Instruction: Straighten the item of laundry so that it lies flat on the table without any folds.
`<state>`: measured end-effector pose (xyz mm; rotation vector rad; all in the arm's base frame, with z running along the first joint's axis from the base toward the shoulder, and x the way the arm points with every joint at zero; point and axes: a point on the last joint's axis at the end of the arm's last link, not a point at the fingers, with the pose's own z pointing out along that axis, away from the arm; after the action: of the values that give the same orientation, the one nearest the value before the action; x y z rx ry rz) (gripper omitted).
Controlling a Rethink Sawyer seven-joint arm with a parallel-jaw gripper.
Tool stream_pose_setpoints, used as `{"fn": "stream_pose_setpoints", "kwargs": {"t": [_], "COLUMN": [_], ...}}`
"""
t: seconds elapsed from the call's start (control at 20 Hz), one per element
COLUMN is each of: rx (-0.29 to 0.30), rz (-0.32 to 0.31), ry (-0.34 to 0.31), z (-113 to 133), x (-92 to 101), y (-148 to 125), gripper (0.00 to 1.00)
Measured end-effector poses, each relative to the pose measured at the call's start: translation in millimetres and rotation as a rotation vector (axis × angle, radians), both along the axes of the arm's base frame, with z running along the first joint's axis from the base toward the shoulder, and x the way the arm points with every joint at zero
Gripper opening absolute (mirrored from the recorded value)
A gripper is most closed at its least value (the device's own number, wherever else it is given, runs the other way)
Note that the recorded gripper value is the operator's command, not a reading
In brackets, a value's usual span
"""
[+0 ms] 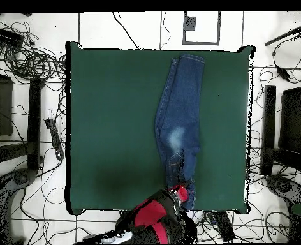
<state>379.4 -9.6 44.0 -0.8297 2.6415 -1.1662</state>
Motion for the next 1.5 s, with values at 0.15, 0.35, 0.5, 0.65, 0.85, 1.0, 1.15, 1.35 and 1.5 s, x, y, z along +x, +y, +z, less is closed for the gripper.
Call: {"fn": "stream_pose_setpoints", "kwargs": {"t": [0.15,0.35,0.5,0.65,0.85,1.0,1.15,1.35,1.5], "rx": [-0.025,-0.057,-0.050,-0.010,0.083,0.156,0.223,0.290,0.313], "rz": [0.007,0.017,0.003,-0.040,-0.089,-0.120,-0.156,-0.194,-0.192], "ry": [-0.016,-0.039,-0.041,-0.041,-0.048,-0.067,-0.095,-0.139,-0.147], "z": [1,3,3,1,-7,-15,-22,-28,-30], "x": [0.4,1.9,2.2,3.6,5.1,5.1,4.5,3.8,2.2], "y": [6,13,10,-6,-32,-49,-62,-65,-57], "gripper": [0.00,0.00,0.00,0.00,0.00,0.00,1.00,1.00,1.00]}}
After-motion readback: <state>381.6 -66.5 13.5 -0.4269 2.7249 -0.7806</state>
